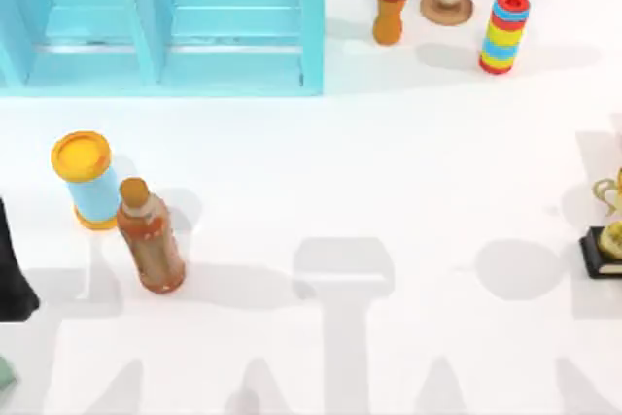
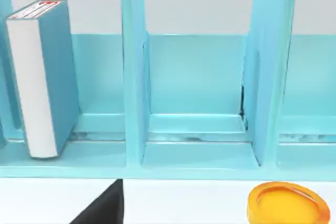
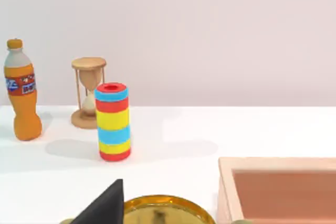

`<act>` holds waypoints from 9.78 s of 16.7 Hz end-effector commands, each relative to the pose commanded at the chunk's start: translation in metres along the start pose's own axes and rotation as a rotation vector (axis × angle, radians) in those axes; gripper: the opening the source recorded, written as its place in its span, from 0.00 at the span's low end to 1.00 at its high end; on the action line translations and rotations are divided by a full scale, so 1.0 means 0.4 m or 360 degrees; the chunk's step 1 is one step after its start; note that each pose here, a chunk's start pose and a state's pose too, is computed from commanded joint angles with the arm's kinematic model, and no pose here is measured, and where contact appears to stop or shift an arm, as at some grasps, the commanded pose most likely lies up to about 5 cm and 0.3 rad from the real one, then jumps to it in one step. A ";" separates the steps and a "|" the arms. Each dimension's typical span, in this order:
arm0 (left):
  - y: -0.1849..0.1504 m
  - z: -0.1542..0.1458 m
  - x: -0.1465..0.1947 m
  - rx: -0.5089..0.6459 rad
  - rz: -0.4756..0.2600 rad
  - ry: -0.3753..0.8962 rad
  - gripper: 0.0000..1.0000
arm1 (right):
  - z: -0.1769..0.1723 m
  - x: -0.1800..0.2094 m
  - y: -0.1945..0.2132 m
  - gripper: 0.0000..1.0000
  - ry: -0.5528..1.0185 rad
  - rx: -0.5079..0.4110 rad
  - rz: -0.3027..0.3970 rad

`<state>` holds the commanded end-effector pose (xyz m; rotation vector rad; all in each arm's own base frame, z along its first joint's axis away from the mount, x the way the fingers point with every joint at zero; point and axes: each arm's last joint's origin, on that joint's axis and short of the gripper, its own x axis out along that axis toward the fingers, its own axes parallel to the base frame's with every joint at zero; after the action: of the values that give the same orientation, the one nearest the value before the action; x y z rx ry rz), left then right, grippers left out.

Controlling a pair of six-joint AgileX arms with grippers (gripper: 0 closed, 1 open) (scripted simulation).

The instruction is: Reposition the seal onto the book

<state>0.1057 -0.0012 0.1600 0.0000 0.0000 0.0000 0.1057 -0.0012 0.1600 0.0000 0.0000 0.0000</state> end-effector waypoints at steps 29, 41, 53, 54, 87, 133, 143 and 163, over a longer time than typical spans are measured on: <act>0.415 -0.092 0.606 0.0006 -0.0065 -0.0013 1.00 | 0.000 0.000 0.000 1.00 0.0000 0.0000 0.0000; 0.482 -0.239 0.628 0.0005 -0.0079 -0.0001 1.00 | 0.000 0.000 0.000 1.00 0.0000 0.0000 0.0000; 0.477 -0.237 0.872 0.0009 -0.0075 -0.0008 1.00 | 0.000 0.000 0.000 1.00 0.0000 0.0000 0.0000; 0.475 -0.236 0.876 0.0009 -0.0075 -0.0007 1.00 | 0.000 0.000 0.000 1.00 0.0000 0.0000 0.0000; 0.517 -0.039 0.768 -0.0007 -0.0097 -0.0008 0.00 | 0.000 0.000 0.000 1.00 0.0000 0.0000 0.0000; -0.869 0.072 0.396 -0.2830 0.0322 0.0897 0.00 | 0.000 0.000 0.000 1.00 0.0000 0.0000 0.0000; -0.938 -0.057 0.205 -0.2477 0.0627 0.0158 0.00 | 0.000 0.000 0.000 1.00 0.0000 0.0000 0.0000; -0.944 -0.082 0.168 -0.2421 0.0603 0.0059 0.00 | 0.000 0.000 0.000 1.00 0.0000 0.0000 0.0000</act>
<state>0.1728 -0.3789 0.1270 -1.5214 0.0369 0.3791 0.1057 -0.0012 0.1600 0.0000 0.0000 0.0000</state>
